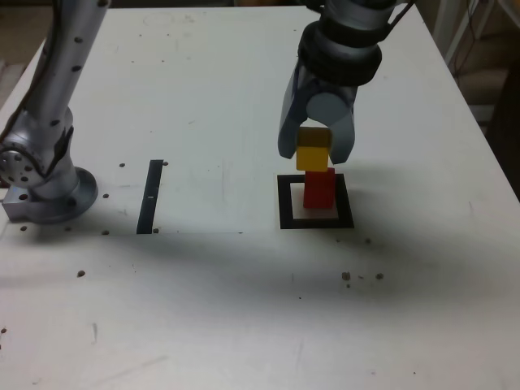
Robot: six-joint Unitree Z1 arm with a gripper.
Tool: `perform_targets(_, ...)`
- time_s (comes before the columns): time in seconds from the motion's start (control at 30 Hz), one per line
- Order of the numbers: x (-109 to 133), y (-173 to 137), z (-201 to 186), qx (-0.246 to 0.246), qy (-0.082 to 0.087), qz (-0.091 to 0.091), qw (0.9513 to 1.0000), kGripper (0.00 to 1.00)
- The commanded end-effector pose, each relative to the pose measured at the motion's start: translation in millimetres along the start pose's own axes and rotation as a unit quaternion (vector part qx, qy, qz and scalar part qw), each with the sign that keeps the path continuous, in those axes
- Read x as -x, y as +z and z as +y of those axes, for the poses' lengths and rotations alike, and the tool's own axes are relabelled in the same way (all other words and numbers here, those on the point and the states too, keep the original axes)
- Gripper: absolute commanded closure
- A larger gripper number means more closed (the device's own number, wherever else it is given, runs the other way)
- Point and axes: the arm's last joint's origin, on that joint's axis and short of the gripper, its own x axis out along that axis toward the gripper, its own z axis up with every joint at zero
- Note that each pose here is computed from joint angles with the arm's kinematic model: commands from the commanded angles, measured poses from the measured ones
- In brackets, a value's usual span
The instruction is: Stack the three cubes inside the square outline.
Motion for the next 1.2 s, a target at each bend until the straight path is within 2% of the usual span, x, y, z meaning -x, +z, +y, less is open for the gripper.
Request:
perform_targets(0.0,-2.6,4.0,-0.4,0.000,-0.001,0.001,1.0000,0.67)
perform_targets(0.6,-12.6,18.6,-1.3,-0.007,-0.006,0.007,0.9999,0.66)
perform_targets(0.67,-13.7,19.6,-1.5,-0.009,-0.006,0.008,0.9999,0.58)
perform_targets(0.83,-17.0,20.7,-1.4,-0.014,-0.010,0.010,0.9998,0.12)
perform_targets(0.87,-17.9,20.8,-1.2,-0.014,-0.011,0.011,0.9998,0.06)
perform_targets(0.93,-19.5,20.6,-0.8,-0.014,-0.013,0.013,0.9997,0.01)
perform_targets(1.17,-20.9,18.4,1.2,-0.012,-0.015,0.017,0.9997,0.01)
